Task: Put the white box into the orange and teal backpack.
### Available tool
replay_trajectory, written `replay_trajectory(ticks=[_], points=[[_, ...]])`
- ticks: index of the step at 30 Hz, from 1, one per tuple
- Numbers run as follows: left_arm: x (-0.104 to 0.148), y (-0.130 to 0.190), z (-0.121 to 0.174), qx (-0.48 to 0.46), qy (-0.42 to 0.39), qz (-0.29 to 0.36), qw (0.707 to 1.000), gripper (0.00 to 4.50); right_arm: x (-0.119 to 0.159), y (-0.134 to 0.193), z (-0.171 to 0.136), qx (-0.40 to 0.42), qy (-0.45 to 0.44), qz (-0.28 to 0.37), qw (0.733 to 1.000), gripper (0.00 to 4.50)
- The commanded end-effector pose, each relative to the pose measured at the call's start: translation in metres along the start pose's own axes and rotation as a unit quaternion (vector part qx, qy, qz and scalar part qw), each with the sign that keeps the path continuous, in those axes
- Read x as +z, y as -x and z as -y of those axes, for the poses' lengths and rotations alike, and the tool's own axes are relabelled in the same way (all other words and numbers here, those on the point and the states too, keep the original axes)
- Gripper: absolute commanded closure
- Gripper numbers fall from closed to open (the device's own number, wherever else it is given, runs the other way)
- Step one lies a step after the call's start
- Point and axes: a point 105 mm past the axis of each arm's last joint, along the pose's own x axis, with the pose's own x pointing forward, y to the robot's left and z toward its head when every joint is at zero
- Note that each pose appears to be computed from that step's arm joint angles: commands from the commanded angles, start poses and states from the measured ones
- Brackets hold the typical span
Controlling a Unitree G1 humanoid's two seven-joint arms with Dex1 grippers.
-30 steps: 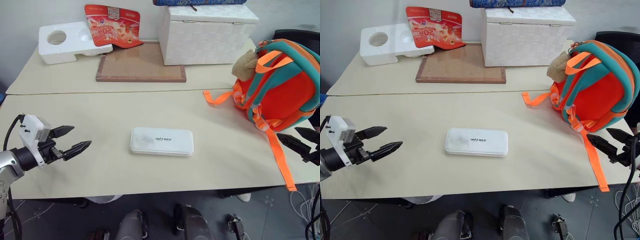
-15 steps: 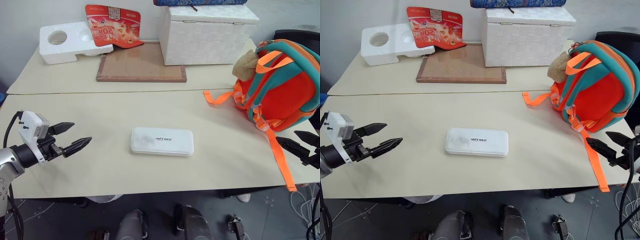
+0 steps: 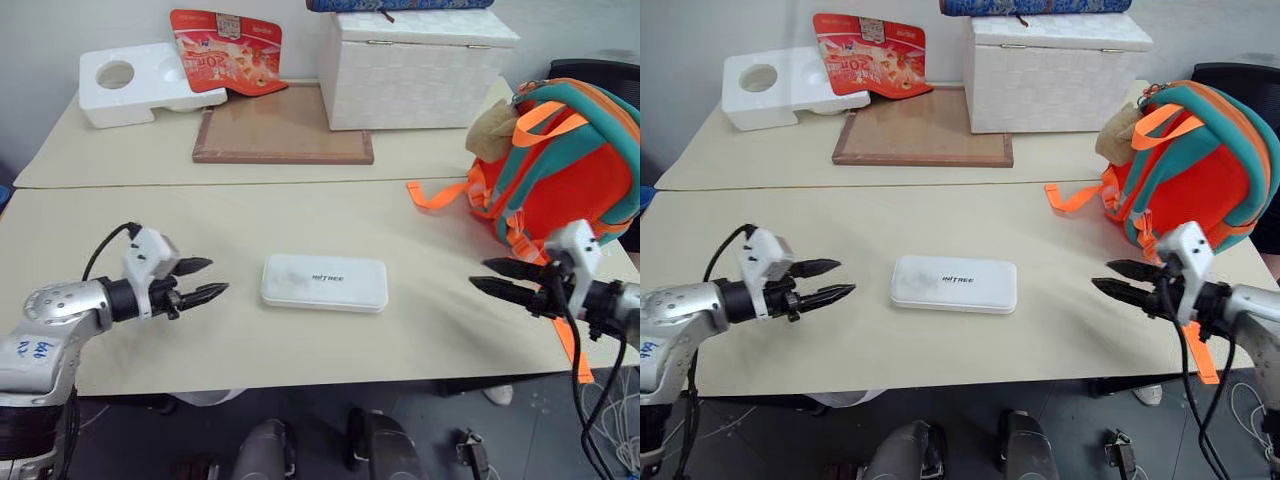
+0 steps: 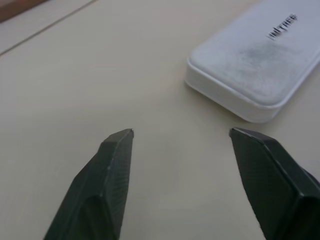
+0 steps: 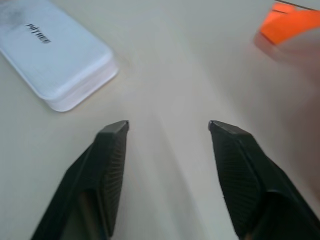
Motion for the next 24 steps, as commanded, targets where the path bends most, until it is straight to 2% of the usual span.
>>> replay_trajectory(ticks=[1,2,5,7,8,16,21,24], points=[[0.000,-0.012,-0.006,0.000,-0.048,-0.019,0.999,2.73,0.007,-0.027,-0.014,0.041,0.054,-0.020,0.998,3.32],[-0.001,-0.016,-0.004,-0.007,-0.048,-0.019,0.999,3.07,0.007,-0.033,-0.018,0.054,0.059,-0.021,0.997,3.75],[0.001,-0.027,0.004,-0.032,-0.046,-0.007,0.998,3.83,0.005,-0.053,-0.026,0.087,0.075,-0.029,0.993,4.50],[0.003,-0.033,0.008,-0.045,-0.046,-0.002,0.998,4.38,0.004,-0.062,-0.030,0.100,0.082,-0.034,0.991,4.50],[0.004,-0.037,0.011,-0.055,-0.045,0.002,0.997,4.47,0.002,-0.065,-0.031,0.106,0.085,-0.040,0.990,4.50],[0.009,-0.062,0.031,-0.095,-0.052,0.008,0.994,4.47,-0.005,-0.088,-0.035,0.115,0.105,-0.056,0.986,4.50],[0.014,-0.066,0.040,-0.108,-0.031,0.025,0.993,4.47,-0.002,-0.098,-0.033,0.107,0.111,-0.051,0.987,4.50],[0.008,-0.063,0.035,-0.101,-0.015,0.013,0.995,4.47,-0.003,-0.098,-0.029,0.098,0.118,-0.055,0.987,4.50]])
